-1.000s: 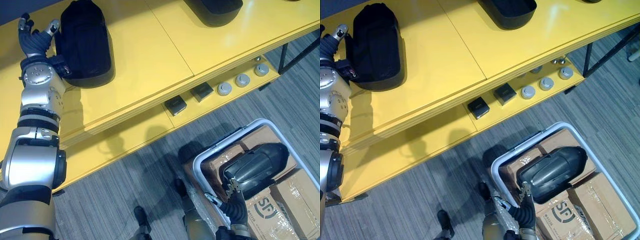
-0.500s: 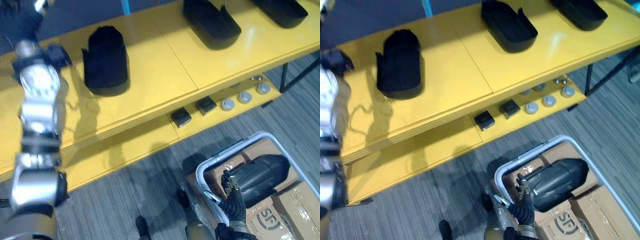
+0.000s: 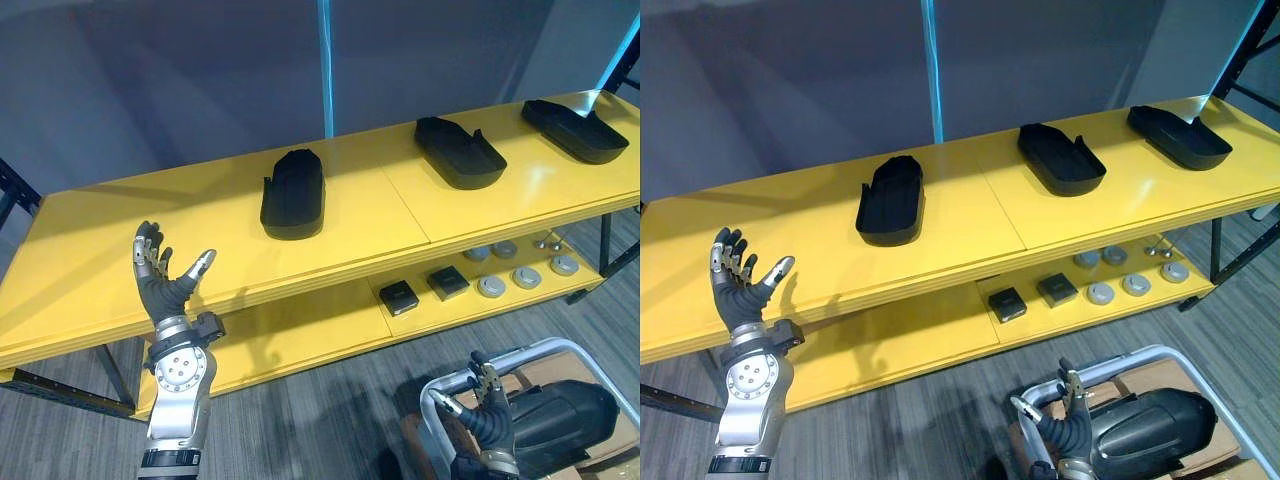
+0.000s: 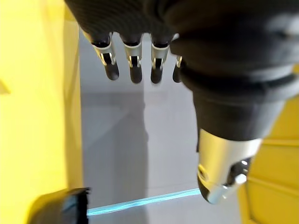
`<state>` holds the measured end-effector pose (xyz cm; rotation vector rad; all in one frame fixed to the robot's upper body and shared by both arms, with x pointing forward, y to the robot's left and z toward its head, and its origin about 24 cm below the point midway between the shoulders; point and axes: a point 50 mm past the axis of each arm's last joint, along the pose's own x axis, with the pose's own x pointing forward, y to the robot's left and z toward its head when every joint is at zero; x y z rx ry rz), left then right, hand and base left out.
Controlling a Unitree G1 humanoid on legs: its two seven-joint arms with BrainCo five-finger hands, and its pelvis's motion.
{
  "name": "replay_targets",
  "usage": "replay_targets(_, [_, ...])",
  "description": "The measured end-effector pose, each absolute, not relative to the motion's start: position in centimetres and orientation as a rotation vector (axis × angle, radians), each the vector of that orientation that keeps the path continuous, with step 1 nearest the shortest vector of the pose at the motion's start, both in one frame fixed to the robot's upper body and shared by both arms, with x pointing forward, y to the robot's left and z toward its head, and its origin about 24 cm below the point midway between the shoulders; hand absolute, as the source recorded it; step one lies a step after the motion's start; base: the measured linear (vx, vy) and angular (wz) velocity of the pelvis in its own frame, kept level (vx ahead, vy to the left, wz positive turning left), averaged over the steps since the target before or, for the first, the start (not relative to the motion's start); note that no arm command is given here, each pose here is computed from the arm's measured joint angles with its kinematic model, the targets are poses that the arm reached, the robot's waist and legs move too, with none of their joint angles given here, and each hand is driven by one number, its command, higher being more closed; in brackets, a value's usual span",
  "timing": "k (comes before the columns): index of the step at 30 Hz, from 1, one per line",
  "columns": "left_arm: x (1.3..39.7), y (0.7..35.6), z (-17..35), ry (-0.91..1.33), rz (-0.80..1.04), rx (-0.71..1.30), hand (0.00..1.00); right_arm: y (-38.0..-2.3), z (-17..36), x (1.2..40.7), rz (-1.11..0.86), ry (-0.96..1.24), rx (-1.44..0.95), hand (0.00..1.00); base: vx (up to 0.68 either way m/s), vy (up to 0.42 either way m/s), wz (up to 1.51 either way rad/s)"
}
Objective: Walk over and take plastic housings, then place them on the shelf
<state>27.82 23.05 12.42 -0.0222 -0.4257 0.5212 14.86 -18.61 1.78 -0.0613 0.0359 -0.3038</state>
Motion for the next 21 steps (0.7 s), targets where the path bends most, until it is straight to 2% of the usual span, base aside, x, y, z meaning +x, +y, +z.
replay_targets(4, [30.4,24.3,11.9,-0.335,0.549,0.028,0.00,-18.5,2.0,15.2,-0.299,0.019,-0.060,0.00,-0.01,-0.005,-0.03])
replay_targets(12, [35.2,27.6,20.3,-0.458,0.564,0.142,0.00,-17.1,3.0,16.6,-0.233,-0.043,-0.019,0.00,-0.01,0.022,-0.20])
replay_targets(21, [36.7,26.1,22.7,-0.499,0.403,-0.058,0.00,-16.1,3.2,16.9,-0.209,-0.055,0.023,0.00,0.06,0.067,-0.14])
